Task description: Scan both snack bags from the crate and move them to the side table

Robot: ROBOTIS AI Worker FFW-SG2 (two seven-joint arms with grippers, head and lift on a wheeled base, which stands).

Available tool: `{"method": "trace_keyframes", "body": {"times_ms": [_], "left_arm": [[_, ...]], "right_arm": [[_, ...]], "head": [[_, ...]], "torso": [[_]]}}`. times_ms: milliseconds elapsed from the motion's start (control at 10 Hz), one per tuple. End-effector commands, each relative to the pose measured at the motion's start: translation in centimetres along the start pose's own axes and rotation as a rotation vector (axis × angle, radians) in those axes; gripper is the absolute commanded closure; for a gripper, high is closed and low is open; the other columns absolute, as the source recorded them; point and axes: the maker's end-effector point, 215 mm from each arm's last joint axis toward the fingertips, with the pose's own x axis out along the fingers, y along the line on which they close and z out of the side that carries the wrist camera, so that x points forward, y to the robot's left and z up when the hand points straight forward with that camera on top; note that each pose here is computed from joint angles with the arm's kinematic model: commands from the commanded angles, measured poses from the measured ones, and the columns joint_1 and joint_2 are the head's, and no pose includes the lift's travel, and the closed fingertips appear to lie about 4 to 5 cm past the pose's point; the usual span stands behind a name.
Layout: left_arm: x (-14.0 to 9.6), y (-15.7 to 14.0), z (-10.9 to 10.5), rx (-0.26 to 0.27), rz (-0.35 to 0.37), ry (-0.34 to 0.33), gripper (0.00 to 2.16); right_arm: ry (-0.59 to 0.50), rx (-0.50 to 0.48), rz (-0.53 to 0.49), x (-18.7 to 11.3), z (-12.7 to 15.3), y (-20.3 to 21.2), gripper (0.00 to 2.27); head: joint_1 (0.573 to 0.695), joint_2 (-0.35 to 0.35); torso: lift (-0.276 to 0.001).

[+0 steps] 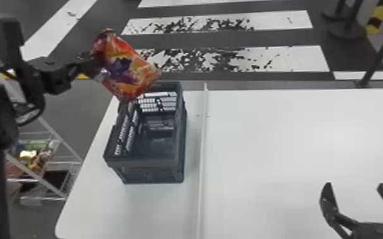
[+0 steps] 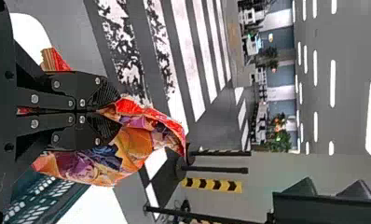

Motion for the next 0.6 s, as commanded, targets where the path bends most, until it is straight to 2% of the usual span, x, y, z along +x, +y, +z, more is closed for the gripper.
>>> {"method": "trace_keyframes", "body": {"times_ms": [0, 100, 200, 500], "left_arm": [[0.1, -0.8, 0.2, -0.066, 0.006, -0.022, 2.14], [0.4, -1.5, 0.4, -0.132, 0.006, -0.049, 2.14], [0.9, -1.9, 0.6, -0.175, 0.011, -0.073, 2.14], [2.6, -6.2, 0.6, -0.301, -0.067, -0.128, 2.14]], "right_arm": [[-0.002, 0.001, 0.0, 0.0, 0.1, 0.1, 0.06], [-0.002, 0.003, -0.001, 0.0, 0.1, 0.1, 0.06], [-0.001, 0.004, -0.002, -0.1, 0.1, 0.1, 0.06], [-0.004, 0.005, -0.003, -0.1, 0.3, 0.1, 0.06]], "head": [[0.695, 0.171], [0.695, 0.171], [0.695, 0.167], [0.695, 0.124]], "torso": [[-0.075], [-0.075], [-0.075], [-0.075]]}}
